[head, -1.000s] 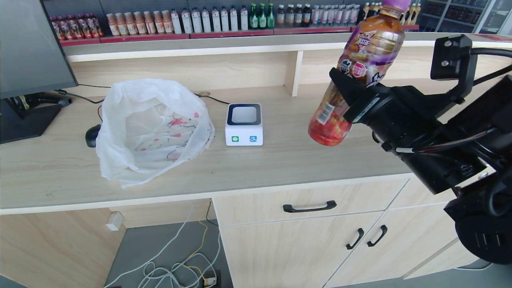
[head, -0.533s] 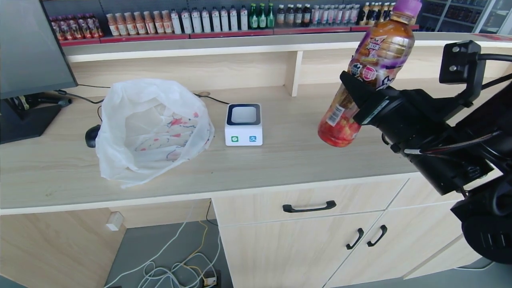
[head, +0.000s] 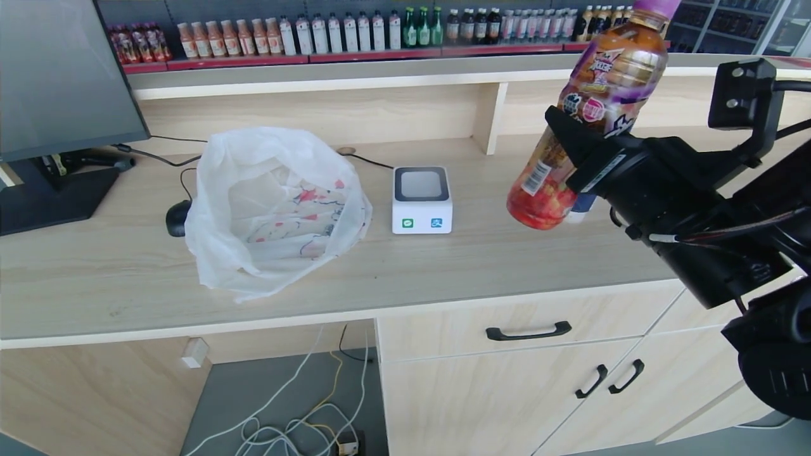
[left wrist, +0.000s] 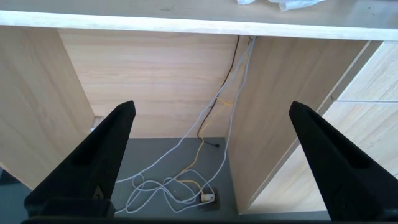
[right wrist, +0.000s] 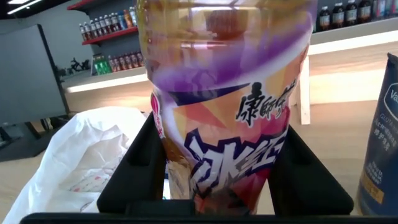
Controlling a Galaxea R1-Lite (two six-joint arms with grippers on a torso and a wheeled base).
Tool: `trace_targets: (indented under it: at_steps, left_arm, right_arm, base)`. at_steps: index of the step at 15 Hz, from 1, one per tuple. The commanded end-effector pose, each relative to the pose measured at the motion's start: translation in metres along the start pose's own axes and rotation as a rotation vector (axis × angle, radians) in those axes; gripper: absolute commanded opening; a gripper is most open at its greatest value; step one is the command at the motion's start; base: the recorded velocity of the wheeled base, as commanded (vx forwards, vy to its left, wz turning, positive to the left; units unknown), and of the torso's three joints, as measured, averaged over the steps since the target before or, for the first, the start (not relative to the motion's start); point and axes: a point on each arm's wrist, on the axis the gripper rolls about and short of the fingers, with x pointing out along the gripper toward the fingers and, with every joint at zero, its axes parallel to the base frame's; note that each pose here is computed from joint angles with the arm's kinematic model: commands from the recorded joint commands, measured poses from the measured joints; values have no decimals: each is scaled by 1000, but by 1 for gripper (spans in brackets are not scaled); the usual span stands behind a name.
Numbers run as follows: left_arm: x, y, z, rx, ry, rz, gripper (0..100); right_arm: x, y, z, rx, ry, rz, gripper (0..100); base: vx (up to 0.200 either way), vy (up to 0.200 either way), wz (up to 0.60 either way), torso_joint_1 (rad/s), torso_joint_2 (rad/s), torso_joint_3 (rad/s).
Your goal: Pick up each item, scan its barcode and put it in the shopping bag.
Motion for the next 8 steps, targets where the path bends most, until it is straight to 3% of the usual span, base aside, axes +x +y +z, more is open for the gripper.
trace_targets:
  at_steps: [1,3,8]
  left_arm:
    - [0,0,0,0,0,1,100]
    - [0,0,0,0,0,1,100]
    - [0,0,0,3,0,1,100]
  right_arm:
    - [-2,1,3,1,-7,2,0]
    - [-2,0,3,1,-4,2,0]
    - [-5,-2,2,73,-13,-5,0]
  base:
    - [0,200,0,-2,-7,-2]
    - [0,200,0,5,2,5]
    - [0,0,0,0,0,0]
